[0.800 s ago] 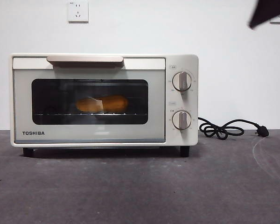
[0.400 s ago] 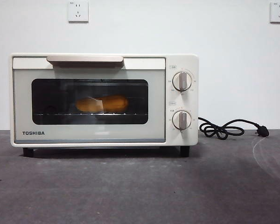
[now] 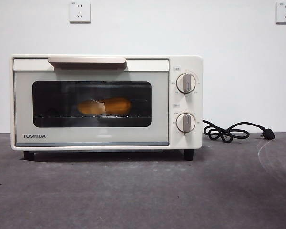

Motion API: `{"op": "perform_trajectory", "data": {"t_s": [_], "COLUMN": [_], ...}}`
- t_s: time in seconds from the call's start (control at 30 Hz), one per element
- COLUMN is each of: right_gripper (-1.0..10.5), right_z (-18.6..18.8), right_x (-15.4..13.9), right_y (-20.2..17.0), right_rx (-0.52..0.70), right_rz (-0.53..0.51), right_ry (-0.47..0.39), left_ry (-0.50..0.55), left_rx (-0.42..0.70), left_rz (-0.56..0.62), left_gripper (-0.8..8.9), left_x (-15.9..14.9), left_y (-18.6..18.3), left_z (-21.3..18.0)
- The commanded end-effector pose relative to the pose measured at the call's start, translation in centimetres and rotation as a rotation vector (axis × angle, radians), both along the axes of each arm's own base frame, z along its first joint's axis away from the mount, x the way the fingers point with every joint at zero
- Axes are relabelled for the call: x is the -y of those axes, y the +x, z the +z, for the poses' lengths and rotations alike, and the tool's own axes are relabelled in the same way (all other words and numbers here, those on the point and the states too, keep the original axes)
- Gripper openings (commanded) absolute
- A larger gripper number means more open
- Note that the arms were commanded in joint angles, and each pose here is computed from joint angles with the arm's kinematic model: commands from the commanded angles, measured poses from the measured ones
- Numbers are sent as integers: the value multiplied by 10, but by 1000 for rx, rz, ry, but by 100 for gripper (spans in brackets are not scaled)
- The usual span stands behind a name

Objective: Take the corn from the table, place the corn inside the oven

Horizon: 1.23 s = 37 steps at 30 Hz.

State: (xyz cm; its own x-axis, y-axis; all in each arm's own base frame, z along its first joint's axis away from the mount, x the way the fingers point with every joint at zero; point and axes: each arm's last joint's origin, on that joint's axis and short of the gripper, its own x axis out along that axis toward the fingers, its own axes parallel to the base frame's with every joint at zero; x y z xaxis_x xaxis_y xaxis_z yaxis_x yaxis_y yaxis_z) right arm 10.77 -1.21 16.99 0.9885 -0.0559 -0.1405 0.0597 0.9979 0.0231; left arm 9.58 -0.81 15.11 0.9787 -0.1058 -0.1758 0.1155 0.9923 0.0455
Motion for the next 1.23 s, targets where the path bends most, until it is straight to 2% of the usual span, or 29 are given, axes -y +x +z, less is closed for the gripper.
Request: {"op": "perform_trajectory", "data": {"t_s": [0.03,0.23,0.33,1.23], "right_gripper": [0,0,0,0], "right_z": [-11,-24,-20,-19], "right_x": [0,-1,-2,-1], "right_y": [-3,-10,-12,-12], "right_rx": [-10,-89,-35,-33], "right_rz": [-8,-12,-10,-17], "right_ry": [24,50,36,15], "left_ry": [0,0,0,1], "left_rx": [3,3,3,-13], "left_rz": [0,0,0,-1], "left_gripper": [-3,-3,-3,-3], "left_x": [0,0,0,0], "left_y": [0,0,0,1], "left_z": [-1,-1,-1,-3]}}
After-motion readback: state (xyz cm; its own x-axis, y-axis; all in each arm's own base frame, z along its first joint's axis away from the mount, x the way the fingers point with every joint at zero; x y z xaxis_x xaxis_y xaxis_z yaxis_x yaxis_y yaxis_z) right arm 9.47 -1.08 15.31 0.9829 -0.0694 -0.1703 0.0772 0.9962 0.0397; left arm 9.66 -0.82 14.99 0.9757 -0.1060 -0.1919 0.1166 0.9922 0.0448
